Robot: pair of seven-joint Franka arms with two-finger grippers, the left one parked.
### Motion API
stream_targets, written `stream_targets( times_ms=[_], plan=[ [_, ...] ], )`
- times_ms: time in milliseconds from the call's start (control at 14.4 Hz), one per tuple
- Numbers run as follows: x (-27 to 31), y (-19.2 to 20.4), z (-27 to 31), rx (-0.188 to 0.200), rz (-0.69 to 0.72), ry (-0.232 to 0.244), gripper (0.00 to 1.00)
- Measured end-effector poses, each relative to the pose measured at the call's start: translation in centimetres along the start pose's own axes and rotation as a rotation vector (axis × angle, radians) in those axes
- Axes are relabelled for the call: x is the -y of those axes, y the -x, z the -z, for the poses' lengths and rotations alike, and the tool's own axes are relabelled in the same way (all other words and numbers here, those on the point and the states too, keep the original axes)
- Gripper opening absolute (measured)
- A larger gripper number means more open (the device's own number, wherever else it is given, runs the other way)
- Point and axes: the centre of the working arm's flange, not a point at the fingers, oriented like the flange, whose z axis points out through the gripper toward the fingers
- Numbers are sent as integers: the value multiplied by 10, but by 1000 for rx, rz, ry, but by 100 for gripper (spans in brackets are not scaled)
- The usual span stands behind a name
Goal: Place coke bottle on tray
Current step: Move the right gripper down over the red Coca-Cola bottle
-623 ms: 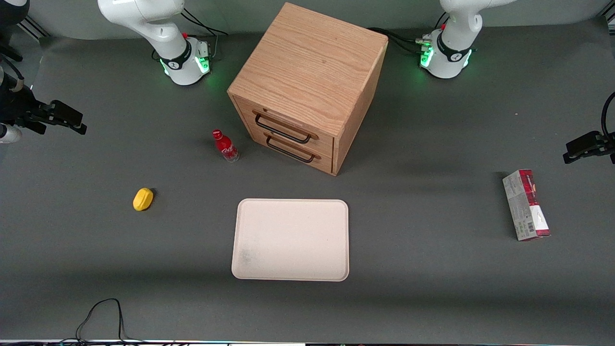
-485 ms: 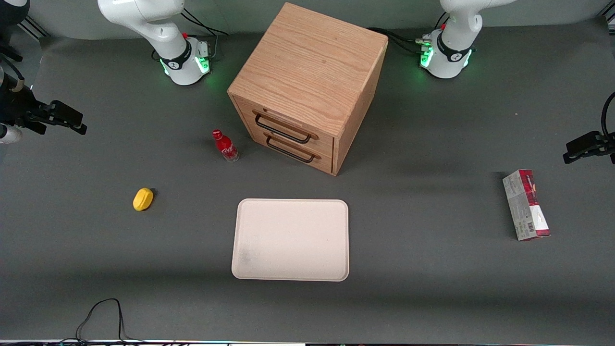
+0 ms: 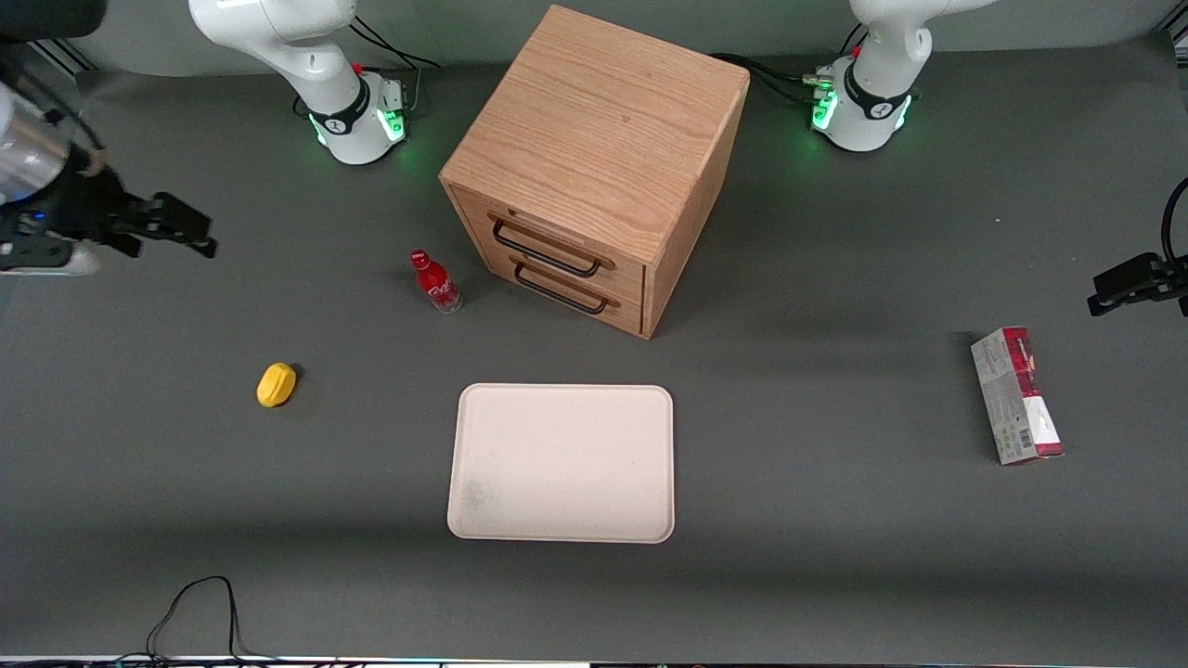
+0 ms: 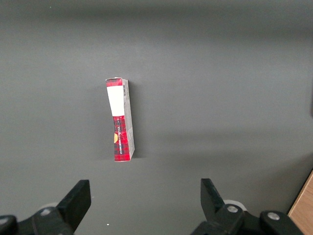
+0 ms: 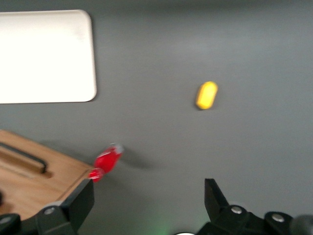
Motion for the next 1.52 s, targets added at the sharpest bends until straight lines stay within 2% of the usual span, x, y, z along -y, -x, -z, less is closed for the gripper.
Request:
stream_targets(
  times_ms=[208,692,1038,1523],
  plan=[
    [52,1,-26,19,14,-11,100],
    [134,29,-165,33,-5,7,100],
    [130,51,-232,65,2,29,100],
    [133,82,-290,60,18,39,100]
  ],
)
